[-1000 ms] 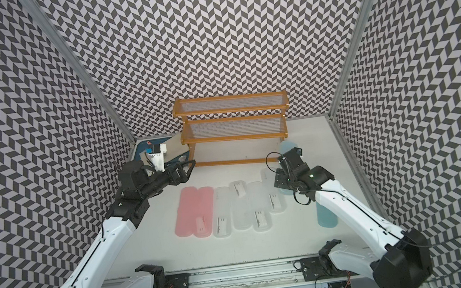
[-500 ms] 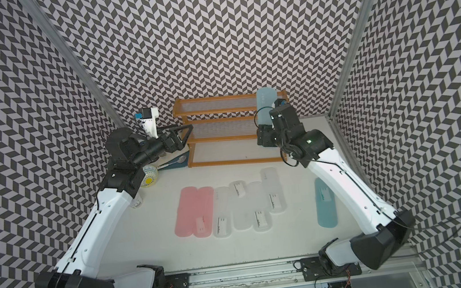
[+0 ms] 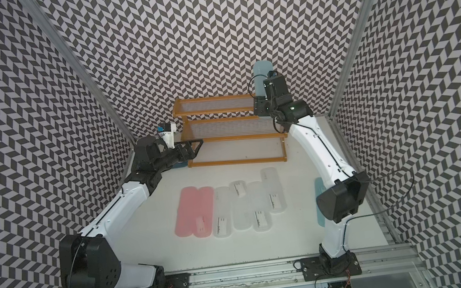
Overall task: Place the pencil cases on the shelf according to color
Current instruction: Place the pencil case on the shelf.
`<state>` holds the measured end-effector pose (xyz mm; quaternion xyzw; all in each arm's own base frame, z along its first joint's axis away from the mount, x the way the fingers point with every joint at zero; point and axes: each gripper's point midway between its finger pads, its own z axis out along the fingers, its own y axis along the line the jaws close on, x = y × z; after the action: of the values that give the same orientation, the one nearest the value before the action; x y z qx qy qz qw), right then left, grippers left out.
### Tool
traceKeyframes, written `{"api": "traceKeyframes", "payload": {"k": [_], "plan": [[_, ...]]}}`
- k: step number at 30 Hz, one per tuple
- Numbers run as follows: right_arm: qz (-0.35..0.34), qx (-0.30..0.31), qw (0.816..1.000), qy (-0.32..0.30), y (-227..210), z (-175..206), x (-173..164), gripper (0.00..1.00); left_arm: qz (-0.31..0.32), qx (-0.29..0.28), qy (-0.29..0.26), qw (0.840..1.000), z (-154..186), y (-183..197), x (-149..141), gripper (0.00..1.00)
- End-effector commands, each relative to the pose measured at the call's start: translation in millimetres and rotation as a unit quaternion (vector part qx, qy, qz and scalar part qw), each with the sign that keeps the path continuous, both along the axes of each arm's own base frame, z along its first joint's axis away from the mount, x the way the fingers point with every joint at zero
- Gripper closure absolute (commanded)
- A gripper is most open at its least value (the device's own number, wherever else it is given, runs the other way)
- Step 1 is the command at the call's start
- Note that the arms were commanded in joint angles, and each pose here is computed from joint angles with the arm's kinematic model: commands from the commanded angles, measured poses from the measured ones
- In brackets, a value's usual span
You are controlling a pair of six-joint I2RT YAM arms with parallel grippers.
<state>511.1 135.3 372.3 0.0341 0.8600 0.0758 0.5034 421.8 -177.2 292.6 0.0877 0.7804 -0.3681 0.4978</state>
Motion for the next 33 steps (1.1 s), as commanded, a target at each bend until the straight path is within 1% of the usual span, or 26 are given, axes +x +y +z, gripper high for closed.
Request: {"api": "traceKeyframes", "payload": {"k": [1, 6, 11, 17, 19, 22, 28, 30, 33], "plan": [[-0.002, -0.005, 1.0, -0.02, -9, 11, 18, 0.26, -0.016, -0.022, -0.032, 0.999, 25, -4, -2, 0.0], [-0.007, 0.0, 1.0, -0.004, -18, -7, 41, 0.25, -0.016, -0.015, -0.025, 0.999, 21, -4, -2, 0.0], [-0.011, 0.002, 1.0, 0.015, -23, -24, 48, 0.23, -0.015, -0.013, -0.018, 1.0, 15, -4, -2, 0.0], [-0.016, 0.003, 0.999, 0.032, -26, -37, 50, 0.14, -0.02, -0.016, -0.009, 1.0, 11, -6, 0, 0.0], [-0.015, 0.003, 0.999, 0.034, -26, -38, 51, 0.12, -0.022, -0.016, -0.007, 1.0, 9, -6, 0, 0.01], [-0.014, 0.006, 0.999, 0.033, -25, -38, 51, 0.1, -0.02, -0.015, -0.006, 1.0, 9, -6, 1, 0.0], [-0.016, 0.01, 0.999, 0.03, -26, -31, 45, 0.1, -0.02, -0.012, -0.002, 1.0, 6, -6, 2, 0.0], [-0.02, 0.014, 0.999, 0.023, -28, -22, 40, 0.09, -0.02, -0.012, 0.0, 1.0, 4, -6, 2, 0.0], [-0.03, 0.019, 0.999, -0.002, -34, 6, 27, 0.07, -0.018, -0.01, 0.005, 1.0, -2, -6, 3, 0.0]]}}
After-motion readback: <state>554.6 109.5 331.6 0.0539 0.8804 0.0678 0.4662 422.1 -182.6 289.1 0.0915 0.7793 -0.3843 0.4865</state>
